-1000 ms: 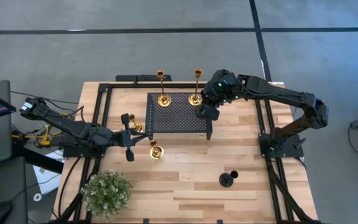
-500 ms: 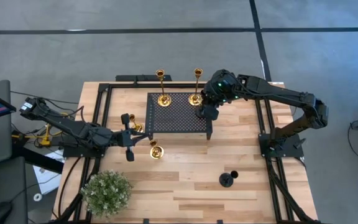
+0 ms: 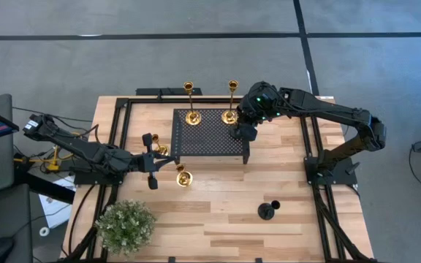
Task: Pick & Place candle stick holders
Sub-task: Put the black candle holder on the shelf
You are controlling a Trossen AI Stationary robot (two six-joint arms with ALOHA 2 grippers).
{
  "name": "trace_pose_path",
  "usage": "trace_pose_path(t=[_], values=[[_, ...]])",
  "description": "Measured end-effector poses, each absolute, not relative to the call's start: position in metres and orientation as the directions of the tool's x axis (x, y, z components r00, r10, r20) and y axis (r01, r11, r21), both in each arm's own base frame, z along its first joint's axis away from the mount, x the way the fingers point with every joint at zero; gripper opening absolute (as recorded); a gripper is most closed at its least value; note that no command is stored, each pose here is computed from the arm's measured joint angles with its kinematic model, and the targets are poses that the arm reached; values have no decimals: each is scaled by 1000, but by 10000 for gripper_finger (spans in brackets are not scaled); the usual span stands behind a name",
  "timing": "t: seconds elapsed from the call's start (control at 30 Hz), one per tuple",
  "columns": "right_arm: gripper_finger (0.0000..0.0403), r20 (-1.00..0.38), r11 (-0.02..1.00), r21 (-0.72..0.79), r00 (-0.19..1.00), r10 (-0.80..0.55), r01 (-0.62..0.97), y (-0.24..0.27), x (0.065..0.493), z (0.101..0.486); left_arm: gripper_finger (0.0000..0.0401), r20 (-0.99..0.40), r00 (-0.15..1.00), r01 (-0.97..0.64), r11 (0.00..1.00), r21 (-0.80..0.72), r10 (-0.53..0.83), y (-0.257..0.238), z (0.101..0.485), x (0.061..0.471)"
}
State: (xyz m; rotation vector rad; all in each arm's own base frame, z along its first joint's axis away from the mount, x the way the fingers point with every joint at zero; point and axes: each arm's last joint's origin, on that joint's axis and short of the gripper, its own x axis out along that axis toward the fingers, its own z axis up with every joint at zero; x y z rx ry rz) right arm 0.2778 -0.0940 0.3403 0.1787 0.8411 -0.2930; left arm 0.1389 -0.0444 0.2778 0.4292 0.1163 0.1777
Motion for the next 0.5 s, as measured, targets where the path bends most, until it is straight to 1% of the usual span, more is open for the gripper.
trace_pose_path(t=[0.17, 0.5], values=[[9, -755, 945, 40, 630, -184, 325, -94, 278, 340, 9, -75, 978, -146, 894, 423, 195, -44, 278, 139], [54, -754, 944, 34, 628, -192, 329, -94, 278, 340, 7, -75, 978, -146, 894, 423, 195, -44, 278, 139]])
